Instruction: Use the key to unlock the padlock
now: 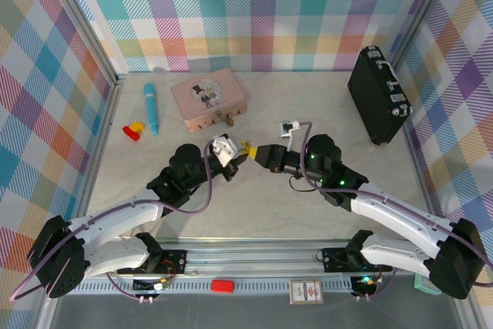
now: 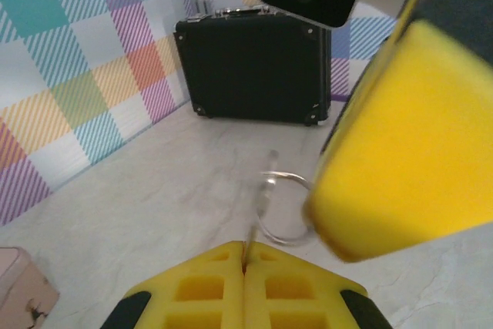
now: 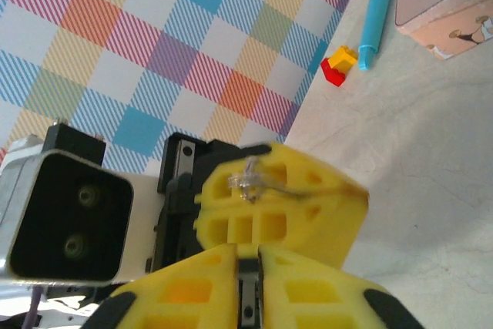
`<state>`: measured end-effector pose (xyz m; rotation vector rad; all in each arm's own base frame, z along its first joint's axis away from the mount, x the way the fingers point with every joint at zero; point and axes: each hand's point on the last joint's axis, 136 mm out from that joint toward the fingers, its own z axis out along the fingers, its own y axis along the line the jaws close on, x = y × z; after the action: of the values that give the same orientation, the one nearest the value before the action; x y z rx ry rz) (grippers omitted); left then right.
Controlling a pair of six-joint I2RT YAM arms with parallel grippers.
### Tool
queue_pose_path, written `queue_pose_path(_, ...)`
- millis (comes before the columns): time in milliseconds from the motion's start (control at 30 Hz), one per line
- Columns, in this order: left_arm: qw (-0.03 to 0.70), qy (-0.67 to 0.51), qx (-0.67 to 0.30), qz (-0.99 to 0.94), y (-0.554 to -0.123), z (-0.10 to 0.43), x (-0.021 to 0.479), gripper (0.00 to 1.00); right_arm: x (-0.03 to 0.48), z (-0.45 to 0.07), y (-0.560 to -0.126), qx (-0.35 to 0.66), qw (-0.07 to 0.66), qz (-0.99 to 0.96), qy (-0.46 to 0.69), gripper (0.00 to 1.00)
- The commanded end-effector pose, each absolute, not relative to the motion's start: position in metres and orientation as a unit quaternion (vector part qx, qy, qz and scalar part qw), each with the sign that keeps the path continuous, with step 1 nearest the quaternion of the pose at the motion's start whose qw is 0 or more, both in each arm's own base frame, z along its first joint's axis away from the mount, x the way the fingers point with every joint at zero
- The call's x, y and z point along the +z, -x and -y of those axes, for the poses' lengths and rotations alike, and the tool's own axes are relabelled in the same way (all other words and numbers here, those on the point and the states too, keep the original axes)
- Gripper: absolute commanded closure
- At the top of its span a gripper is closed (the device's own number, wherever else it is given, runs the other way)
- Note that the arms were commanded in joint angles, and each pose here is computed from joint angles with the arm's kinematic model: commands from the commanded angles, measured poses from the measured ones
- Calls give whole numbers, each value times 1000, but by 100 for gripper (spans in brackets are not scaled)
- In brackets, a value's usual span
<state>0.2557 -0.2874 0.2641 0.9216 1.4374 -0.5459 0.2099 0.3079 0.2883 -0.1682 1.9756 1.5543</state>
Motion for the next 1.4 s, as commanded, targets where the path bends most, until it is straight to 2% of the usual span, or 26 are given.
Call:
queue_pose_path(0,637,-423,-183,-618,-263,283,279,100,286,-300,-206,581,314,-749,56,72)
queue_pose_path(133,621,-463,-120,-621,-272,280,272,100,288,-292,-207,585,322,-743,33,62)
queue_pose_path(300,586,-526,-49,-614,-283,282,270,100,282,-274,-216,583,328,-743,-30,56)
queue_pose_path(400,567,-566,-16,-598,-284,287,272,100,270,-257,-224,585,322,-740,-81,56)
queue_pose_path(533,508,-642,80,-568,-286,292,251,100,252,-232,-232,582,311,-738,-140,56)
queue_pose_path(767,440,-704,183,-526,-289,286,230,100,239,-209,-231,560,308,-750,-170,56)
queue_pose_path(967,305,-769,275,-490,-288,278,181,100,219,-209,-231,538,277,-774,-185,60)
queue_pose_path(1100,247,-779,301,-492,-290,268,155,100,201,-208,-230,513,252,-795,-202,62)
queue_pose_path(1367,213,-793,327,-468,-276,269,145,100,180,-198,-229,474,243,-815,-227,62)
